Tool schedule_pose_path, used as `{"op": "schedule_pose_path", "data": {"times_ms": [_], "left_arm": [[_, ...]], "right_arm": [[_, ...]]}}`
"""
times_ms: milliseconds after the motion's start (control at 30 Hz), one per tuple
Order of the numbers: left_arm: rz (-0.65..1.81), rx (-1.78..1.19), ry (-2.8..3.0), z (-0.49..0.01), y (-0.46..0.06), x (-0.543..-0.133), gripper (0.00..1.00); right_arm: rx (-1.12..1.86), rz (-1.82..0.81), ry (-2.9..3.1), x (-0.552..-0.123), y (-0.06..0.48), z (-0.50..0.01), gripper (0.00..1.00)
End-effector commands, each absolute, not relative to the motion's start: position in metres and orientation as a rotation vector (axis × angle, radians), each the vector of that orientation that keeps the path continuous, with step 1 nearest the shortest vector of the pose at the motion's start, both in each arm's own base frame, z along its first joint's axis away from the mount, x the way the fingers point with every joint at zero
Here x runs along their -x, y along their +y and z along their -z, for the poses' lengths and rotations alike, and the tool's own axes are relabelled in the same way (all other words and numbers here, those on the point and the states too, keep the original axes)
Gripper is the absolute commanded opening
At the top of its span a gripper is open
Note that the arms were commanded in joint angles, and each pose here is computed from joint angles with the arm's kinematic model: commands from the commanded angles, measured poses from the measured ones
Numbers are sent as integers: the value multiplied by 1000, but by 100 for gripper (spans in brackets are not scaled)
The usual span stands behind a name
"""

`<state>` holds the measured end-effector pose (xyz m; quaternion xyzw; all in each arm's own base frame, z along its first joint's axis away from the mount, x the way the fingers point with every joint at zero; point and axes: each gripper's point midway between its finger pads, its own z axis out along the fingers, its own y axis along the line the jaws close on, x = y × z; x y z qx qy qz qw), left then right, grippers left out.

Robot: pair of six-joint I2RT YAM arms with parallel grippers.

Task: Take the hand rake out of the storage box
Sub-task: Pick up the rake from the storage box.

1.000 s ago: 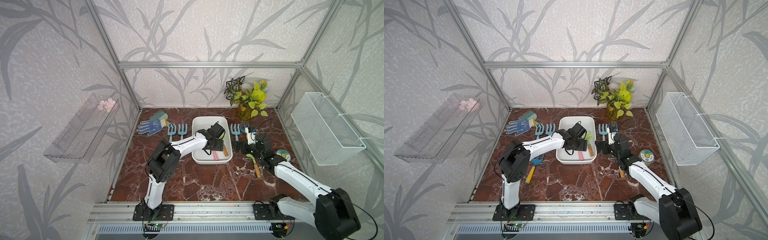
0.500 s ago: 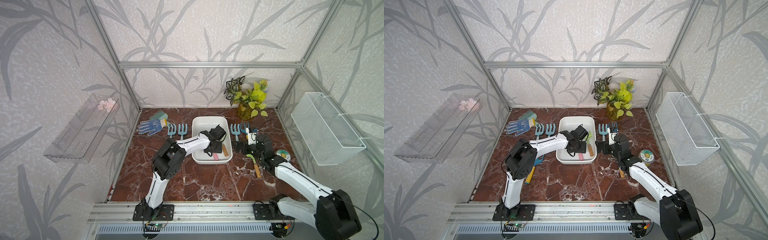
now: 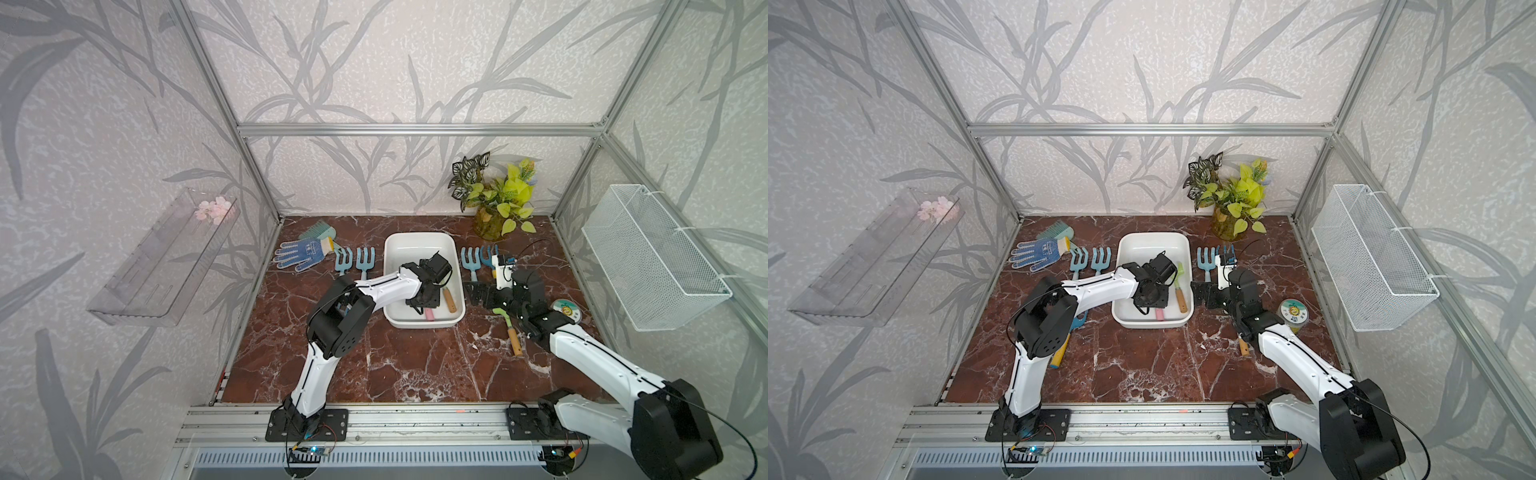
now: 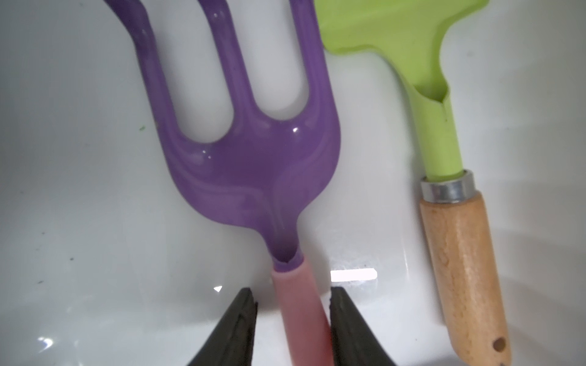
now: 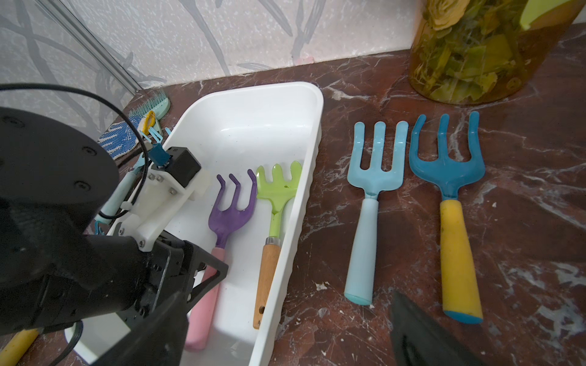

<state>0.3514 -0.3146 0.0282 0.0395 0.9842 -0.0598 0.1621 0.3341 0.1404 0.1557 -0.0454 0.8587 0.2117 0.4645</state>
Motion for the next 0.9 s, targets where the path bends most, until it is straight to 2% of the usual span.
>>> {"op": "schedule_pose_path", "data": {"times_ms": [0, 433, 867], "left_arm": [[108, -109, 2805, -28, -307, -356, 34], [77, -129, 2785, -42, -295, -358, 16], [119, -204, 2660, -115, -288, -358, 11]], "right_arm": [[106, -533, 2076, -336, 141, -163, 99], [107, -540, 2084, -337, 142, -161, 99], [115, -548, 2085, -338, 143, -161, 99]]}}
